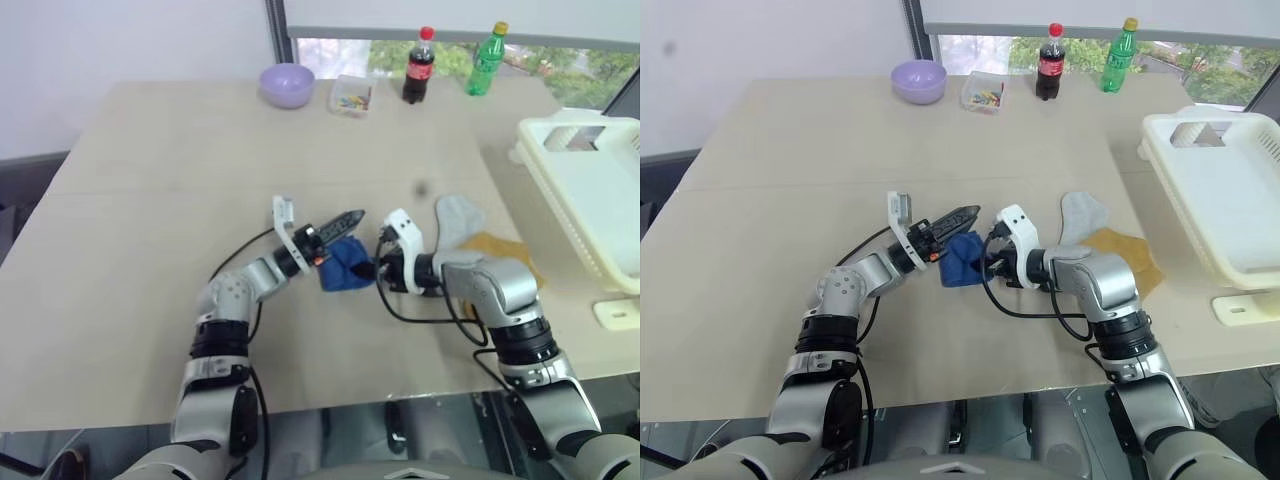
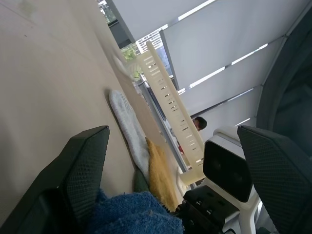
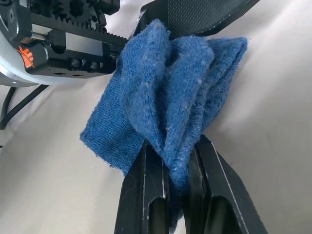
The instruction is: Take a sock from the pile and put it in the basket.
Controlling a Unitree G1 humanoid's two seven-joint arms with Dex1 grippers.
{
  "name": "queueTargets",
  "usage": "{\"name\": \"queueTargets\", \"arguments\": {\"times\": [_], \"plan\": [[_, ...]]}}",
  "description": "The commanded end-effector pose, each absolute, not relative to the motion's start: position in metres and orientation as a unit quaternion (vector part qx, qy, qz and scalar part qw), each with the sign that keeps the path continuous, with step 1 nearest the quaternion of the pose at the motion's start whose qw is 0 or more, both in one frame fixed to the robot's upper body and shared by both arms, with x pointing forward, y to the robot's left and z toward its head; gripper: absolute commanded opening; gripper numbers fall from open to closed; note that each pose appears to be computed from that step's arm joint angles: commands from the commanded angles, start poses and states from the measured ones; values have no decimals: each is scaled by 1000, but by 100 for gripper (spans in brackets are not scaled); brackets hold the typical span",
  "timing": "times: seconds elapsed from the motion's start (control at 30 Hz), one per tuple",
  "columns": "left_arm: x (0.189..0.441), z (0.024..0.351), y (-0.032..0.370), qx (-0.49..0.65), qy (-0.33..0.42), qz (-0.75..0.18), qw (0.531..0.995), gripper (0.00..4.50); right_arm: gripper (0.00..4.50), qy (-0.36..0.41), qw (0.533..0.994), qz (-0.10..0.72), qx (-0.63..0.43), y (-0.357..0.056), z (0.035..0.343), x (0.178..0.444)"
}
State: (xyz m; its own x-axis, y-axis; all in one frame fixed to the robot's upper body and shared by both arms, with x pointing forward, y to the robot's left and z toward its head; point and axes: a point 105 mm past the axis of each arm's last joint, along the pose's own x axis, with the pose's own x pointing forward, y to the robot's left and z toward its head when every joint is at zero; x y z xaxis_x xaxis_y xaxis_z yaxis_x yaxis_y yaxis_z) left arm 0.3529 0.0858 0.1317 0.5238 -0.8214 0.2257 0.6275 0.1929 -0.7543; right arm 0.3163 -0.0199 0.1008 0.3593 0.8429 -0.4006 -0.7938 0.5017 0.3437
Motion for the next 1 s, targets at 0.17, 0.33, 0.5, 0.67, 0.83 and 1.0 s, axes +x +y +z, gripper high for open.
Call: {"name": "queueTargets", "arguments": {"times": [0.17,0.33,0.5,0.67,0.83,1.0], "plan": [[346,150,102,-329,68,-498,799,450,10,257,833,487,53,-24,109,317],[329,155,126,-226,27,-520,824,450,10,228,856,462,46,-35,129,327],[314,156,138,-89,-28,-540,836,450,10,214,875,432,40,-49,135,336],[298,124,119,171,-48,-603,778,450,10,197,890,409,36,-62,158,337],[303,123,99,134,-87,-618,770,450,10,181,892,414,31,-74,180,322],[302,136,71,88,-131,-641,751,450,10,176,903,392,20,-108,198,303]]}}
